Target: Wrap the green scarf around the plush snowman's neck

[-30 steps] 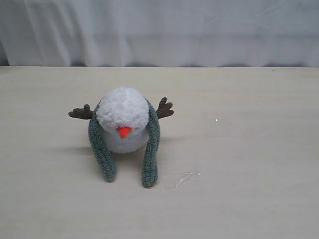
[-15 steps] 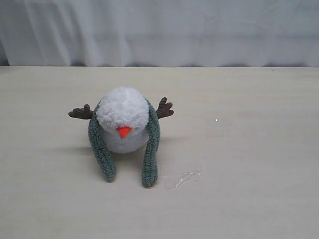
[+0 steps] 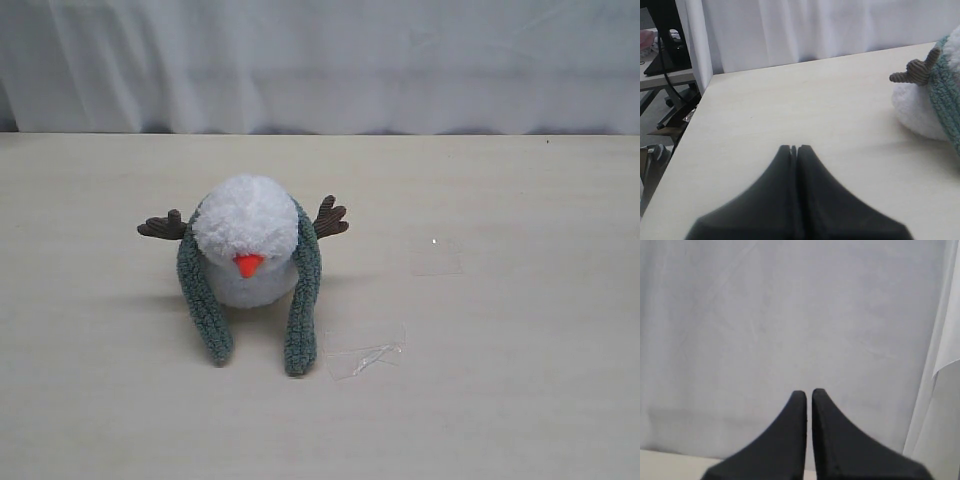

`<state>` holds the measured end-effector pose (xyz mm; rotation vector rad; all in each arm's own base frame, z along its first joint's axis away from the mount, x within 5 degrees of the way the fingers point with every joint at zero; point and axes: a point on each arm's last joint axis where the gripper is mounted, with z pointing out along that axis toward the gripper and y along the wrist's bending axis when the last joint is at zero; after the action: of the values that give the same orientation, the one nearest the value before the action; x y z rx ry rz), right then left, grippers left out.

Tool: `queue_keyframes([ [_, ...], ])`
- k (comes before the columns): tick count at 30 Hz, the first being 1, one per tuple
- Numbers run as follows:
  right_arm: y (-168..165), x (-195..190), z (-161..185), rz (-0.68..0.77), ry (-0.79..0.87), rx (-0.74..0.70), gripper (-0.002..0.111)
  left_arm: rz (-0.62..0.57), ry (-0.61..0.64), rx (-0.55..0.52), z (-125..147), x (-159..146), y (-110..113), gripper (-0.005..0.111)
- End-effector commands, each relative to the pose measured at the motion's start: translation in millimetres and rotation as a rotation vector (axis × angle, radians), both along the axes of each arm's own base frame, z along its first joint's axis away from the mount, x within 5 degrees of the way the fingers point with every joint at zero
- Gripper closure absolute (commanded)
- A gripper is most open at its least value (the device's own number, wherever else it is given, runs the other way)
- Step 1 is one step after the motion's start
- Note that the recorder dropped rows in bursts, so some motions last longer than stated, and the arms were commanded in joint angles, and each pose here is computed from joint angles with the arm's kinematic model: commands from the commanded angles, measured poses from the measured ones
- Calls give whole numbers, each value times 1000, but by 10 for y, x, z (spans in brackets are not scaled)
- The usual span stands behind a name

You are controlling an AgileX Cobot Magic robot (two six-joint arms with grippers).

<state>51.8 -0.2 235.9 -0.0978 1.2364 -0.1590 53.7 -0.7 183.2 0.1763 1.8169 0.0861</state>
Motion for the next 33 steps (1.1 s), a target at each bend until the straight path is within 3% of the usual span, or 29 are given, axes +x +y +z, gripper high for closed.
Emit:
queue_keyframes([
  [1,-4,22,-92,-17,95,-34,104,-7,-12,-10,3,1,-6,107],
  [10,-36,35,-444,-42,484,7,104,-7,-12,-10,3,1,-6,107],
  [12,-34,20,-518,-37,565,72,104,-7,-12,-10,3,1,-6,107],
  [16,-34,21,-518,-33,562,151,104,-7,-12,-10,3,1,-6,107],
  [33,-34,17,-533,-34,577,174,104,-7,-12,-10,3,1,-6,107],
])
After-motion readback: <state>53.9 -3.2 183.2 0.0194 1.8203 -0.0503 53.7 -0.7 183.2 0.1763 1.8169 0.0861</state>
